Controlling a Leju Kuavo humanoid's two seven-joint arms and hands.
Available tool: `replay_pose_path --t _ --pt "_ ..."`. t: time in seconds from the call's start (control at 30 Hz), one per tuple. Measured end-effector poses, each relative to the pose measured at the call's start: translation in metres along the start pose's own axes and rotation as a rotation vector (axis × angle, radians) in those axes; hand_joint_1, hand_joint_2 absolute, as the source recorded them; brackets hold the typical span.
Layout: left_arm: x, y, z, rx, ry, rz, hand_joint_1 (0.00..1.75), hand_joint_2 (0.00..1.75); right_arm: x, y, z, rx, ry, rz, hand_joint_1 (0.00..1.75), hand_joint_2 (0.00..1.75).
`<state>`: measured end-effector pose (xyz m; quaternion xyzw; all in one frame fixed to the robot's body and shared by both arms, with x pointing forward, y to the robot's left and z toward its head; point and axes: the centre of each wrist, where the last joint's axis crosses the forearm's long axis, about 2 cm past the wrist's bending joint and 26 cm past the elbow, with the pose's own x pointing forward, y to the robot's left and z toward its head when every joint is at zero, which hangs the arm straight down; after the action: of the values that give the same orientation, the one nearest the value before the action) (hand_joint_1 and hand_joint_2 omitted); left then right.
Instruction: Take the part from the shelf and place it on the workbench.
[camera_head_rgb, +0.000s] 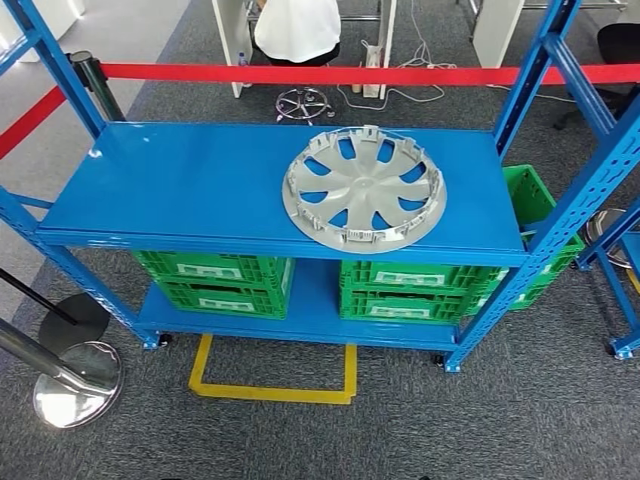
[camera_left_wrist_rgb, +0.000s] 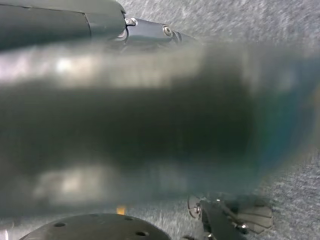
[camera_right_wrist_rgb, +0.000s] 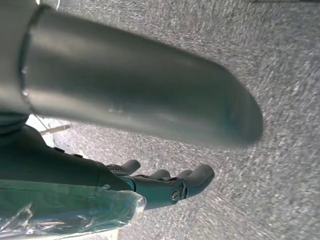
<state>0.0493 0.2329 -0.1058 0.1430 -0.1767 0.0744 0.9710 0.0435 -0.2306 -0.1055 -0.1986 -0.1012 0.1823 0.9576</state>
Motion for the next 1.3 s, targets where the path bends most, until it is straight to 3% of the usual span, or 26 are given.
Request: replay_pose_path --t 0.03,0.17,0.8,1.3 --pt "0.0 0.0 0.0 -0.001 -0.001 -0.001 0.0 1.75 0.0 0.0 0.0 0.003 0.0 -0.003 0.0 1.75" --pt "-0.004 0.004 -0.001 -0.004 0.01 -0.007 0.0 0.0 -0.004 0.003 0.001 0.037 0.008 -0.027 0.0 0.0" --pt "-0.017 0.031 -0.008 -0.057 0.053 -0.009 0.0 0.0 -0.018 0.018 0.008 0.235 0.023 -0.128 0.0 0.0" --pt "-0.024 0.049 -0.011 -0.117 0.071 -0.033 0.0 0.0 -0.028 0.012 0.004 0.333 0.011 -0.228 0.0 0.0"
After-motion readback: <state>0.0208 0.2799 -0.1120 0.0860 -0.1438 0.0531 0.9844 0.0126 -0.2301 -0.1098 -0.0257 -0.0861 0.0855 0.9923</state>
